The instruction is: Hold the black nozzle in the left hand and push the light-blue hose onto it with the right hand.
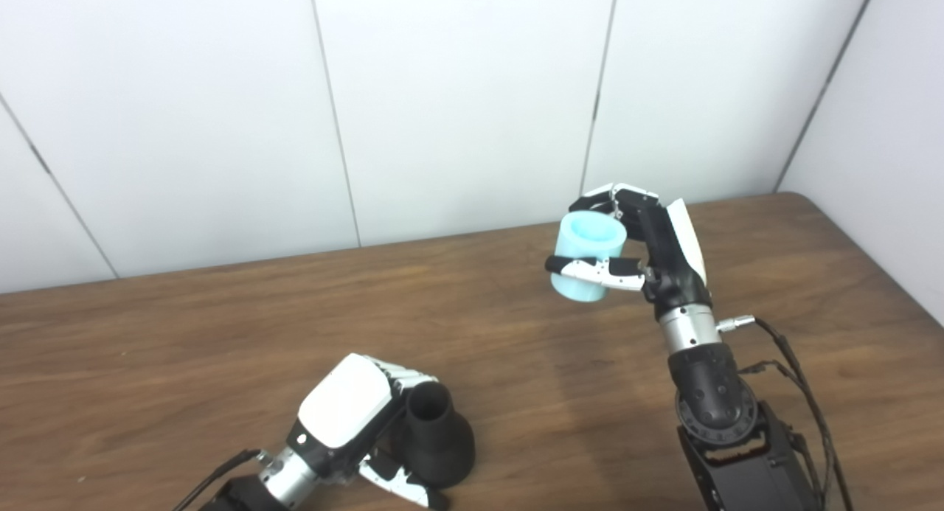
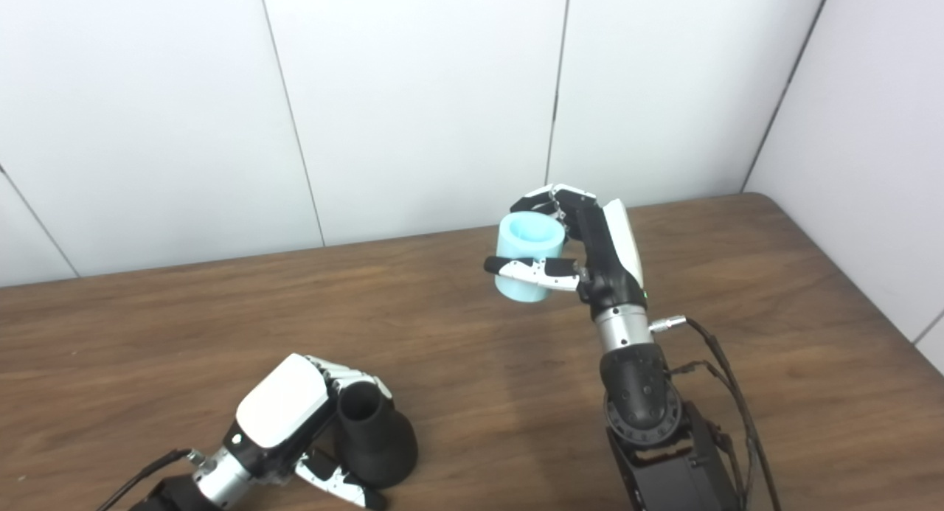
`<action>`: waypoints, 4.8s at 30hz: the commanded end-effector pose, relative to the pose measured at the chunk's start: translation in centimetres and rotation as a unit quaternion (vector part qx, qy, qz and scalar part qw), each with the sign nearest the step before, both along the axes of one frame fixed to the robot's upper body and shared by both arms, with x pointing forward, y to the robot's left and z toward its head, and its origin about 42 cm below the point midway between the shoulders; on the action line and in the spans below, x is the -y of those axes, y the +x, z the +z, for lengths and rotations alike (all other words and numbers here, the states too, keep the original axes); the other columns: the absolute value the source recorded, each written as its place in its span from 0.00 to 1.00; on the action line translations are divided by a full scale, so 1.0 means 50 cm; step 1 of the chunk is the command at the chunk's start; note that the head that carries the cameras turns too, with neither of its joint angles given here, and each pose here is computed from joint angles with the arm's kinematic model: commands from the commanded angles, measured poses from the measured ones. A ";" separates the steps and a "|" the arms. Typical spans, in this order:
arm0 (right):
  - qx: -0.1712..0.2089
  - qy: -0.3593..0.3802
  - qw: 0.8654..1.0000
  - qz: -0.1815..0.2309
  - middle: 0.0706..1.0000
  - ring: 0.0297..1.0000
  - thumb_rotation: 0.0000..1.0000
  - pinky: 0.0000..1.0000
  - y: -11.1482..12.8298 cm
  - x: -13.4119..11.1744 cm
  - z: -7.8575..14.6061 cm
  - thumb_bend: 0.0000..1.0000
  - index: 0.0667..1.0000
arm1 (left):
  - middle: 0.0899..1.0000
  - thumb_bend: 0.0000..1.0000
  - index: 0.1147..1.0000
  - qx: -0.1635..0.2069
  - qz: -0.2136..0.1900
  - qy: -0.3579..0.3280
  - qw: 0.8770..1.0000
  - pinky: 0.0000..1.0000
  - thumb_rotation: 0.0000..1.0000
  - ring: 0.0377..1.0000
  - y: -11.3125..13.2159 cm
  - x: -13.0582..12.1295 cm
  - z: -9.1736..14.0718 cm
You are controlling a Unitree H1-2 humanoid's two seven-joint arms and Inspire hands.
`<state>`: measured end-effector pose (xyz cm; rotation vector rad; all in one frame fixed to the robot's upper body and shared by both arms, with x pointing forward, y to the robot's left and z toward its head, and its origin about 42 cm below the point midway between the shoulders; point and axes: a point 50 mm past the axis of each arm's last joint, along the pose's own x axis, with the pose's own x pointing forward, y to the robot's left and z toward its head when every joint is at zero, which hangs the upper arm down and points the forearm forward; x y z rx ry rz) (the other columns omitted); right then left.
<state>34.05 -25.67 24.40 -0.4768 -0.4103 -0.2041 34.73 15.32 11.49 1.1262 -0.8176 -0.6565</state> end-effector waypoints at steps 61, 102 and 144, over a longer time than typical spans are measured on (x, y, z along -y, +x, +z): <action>0.076 0.059 0.974 0.206 0.42 0.17 0.00 0.11 -0.106 -0.263 0.008 0.52 0.47 | 0.15 0.52 0.42 -0.149 0.006 -0.001 0.989 0.08 0.04 0.11 -0.086 0.046 -0.137; 0.289 -0.210 0.914 0.194 0.44 0.43 0.00 0.31 -0.071 -0.240 -0.002 0.53 0.46 | 0.14 0.52 0.42 -0.158 0.010 0.000 0.987 0.07 0.04 0.10 -0.093 0.031 -0.138; 0.134 -0.051 0.966 0.217 0.43 0.23 0.00 0.16 -0.083 -0.240 -0.040 0.52 0.48 | 0.10 0.52 0.42 -0.150 0.007 0.005 0.989 0.07 0.04 0.08 -0.092 0.039 -0.136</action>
